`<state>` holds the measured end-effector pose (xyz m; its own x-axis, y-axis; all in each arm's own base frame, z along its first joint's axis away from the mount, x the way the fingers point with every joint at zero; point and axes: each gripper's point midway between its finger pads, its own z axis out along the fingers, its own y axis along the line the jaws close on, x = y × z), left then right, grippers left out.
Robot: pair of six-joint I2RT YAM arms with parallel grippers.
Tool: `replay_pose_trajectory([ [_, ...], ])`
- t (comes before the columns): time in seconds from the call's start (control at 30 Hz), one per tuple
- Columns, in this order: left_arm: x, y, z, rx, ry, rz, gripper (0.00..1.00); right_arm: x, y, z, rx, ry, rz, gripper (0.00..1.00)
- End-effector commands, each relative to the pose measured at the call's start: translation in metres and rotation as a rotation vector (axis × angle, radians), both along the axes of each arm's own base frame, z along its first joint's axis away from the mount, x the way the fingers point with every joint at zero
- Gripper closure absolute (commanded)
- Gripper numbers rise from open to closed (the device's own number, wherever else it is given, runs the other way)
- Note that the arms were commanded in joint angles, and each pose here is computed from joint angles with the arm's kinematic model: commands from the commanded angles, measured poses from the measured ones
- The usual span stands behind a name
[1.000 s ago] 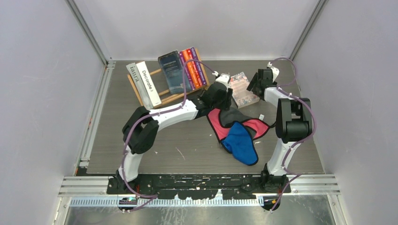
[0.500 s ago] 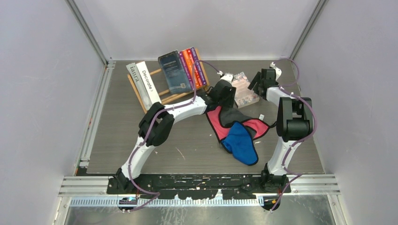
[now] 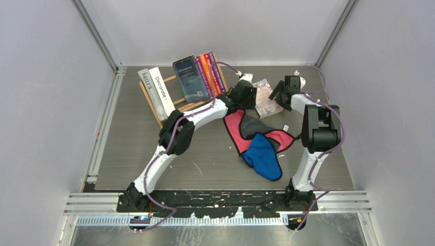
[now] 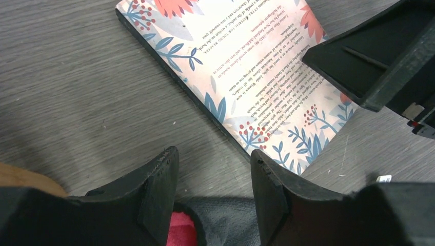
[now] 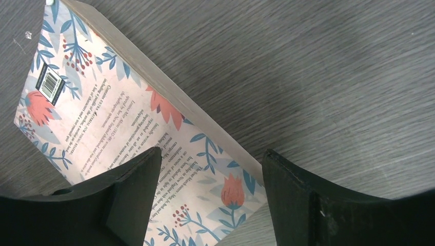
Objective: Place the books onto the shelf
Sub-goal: Pick up the book from the center of the board.
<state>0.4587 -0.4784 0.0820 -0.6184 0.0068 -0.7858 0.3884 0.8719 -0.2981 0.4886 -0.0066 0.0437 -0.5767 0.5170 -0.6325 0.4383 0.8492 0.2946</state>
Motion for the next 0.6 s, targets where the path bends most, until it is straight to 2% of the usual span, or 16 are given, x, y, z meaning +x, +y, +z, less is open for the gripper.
replay_pose_trajectory([
  [0.0,0.007,-0.012,0.015,-0.043,-0.005,-0.011,0.46,0.01,0.005,0.015,0.043,-0.037,0.0,0.23],
  [0.57,0.018,-0.016,0.007,-0.056,0.018,-0.004,0.46,-0.022,0.038,0.005,0.192,-0.005,0.062,0.22],
])
